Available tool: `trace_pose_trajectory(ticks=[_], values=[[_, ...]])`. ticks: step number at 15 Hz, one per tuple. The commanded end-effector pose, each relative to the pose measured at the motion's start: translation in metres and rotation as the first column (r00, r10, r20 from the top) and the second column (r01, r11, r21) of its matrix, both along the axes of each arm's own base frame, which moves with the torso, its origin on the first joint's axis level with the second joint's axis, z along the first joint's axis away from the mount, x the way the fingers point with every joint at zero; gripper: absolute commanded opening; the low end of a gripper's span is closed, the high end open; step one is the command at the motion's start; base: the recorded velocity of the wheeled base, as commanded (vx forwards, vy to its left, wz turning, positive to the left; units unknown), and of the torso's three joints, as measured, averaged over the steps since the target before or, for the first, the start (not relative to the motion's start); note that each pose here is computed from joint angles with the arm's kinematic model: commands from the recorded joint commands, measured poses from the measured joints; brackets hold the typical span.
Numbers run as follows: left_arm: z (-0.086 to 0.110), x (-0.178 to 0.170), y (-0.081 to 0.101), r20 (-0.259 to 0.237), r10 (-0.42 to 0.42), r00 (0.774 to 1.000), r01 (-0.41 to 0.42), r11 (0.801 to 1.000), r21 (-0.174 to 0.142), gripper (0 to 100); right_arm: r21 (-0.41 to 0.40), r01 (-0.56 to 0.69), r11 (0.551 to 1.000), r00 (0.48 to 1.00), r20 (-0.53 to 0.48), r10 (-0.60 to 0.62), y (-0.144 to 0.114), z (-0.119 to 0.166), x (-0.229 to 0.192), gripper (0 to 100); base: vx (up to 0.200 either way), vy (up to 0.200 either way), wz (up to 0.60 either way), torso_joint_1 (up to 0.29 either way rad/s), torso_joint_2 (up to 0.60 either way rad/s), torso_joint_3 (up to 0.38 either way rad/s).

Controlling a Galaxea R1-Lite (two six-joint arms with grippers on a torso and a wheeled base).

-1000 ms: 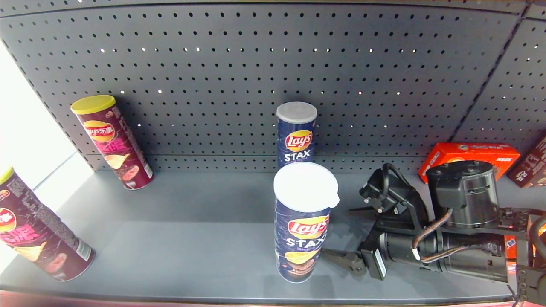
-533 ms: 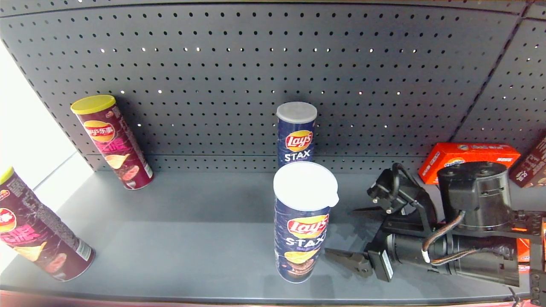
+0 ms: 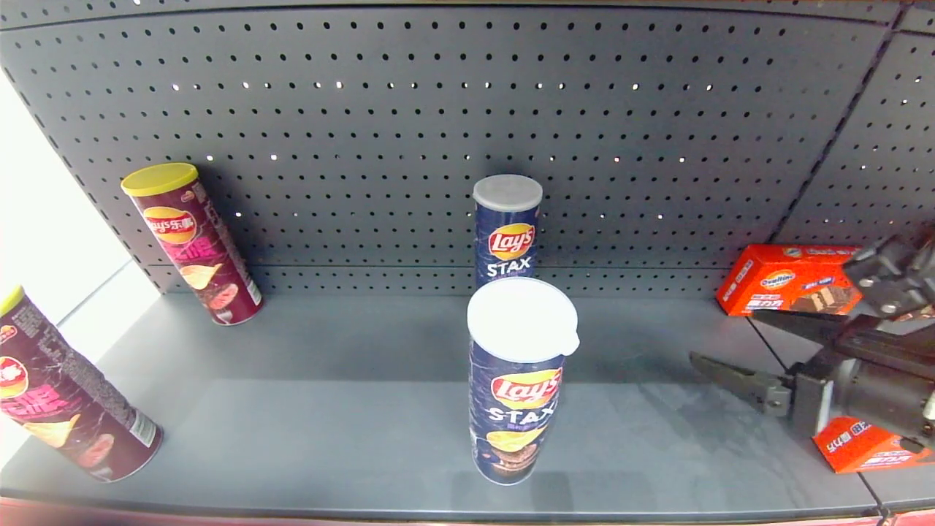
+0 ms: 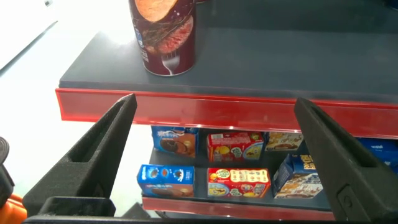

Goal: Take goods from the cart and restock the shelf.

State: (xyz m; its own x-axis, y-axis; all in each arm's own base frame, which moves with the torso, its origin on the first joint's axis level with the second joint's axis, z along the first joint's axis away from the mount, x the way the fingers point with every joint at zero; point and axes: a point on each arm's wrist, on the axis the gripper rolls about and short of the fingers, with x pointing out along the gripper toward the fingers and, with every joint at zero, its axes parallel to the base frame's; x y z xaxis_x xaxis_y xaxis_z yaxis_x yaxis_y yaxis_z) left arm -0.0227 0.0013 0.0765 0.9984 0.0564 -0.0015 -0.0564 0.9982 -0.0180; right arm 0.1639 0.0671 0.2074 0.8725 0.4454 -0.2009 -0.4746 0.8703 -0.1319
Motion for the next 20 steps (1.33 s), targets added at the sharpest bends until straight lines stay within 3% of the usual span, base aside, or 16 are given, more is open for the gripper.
trace_pose_trajectory(ticks=[1,4,8,11,13,14,15,20], values=[[0.000,0.000,0.000,0.000,0.000,1.000,0.000,1.000,0.000,100,0.053,0.185,0.981,0.973,0.132,-0.190,-0.045,0.001,-0.058,100,0.000,0.000,0.00,0.000,0.00,0.000],[0.000,0.000,0.000,-0.002,0.000,1.000,0.000,1.000,0.000,100,0.072,0.329,0.941,0.921,0.197,-0.337,-0.062,-0.020,-0.104,100,0.000,0.000,0.00,0.000,0.00,0.000],[0.000,0.000,0.000,-0.002,0.000,1.000,0.000,1.000,0.000,100,0.093,0.403,0.910,0.877,0.245,-0.413,-0.066,-0.048,-0.135,100,0.000,0.000,0.00,0.000,0.00,0.000],[0.000,0.000,0.000,0.002,0.005,1.000,-0.005,1.000,0.000,100,0.072,0.410,0.909,0.890,0.185,-0.416,-0.067,-0.090,-0.162,100,0.000,0.000,0.00,0.000,0.00,0.000],[0.000,0.000,0.000,0.000,0.007,1.000,-0.007,1.000,0.000,100,0.143,0.414,0.899,0.893,0.129,-0.432,-0.068,-0.126,-0.182,100,0.000,0.000,0.00,0.000,0.00,0.000],[0.000,0.000,0.000,0.000,0.008,1.000,-0.008,1.000,0.001,100,0.186,0.449,0.874,0.876,0.100,-0.472,-0.068,-0.125,-0.184,100,0.000,0.000,0.00,0.000,0.00,0.000],[0.000,0.000,0.000,0.000,0.005,1.000,-0.005,1.000,0.001,100,0.238,0.518,0.822,0.835,0.071,-0.546,-0.068,-0.127,-0.184,100,0.000,0.000,0.00,0.000,0.00,0.000],[0.000,0.000,0.000,-0.002,0.003,1.000,-0.003,1.000,0.001,100,0.219,0.486,0.846,0.848,0.116,-0.518,-0.068,-0.131,-0.187,100,0.000,0.000,0.00,0.000,0.00,0.000]])
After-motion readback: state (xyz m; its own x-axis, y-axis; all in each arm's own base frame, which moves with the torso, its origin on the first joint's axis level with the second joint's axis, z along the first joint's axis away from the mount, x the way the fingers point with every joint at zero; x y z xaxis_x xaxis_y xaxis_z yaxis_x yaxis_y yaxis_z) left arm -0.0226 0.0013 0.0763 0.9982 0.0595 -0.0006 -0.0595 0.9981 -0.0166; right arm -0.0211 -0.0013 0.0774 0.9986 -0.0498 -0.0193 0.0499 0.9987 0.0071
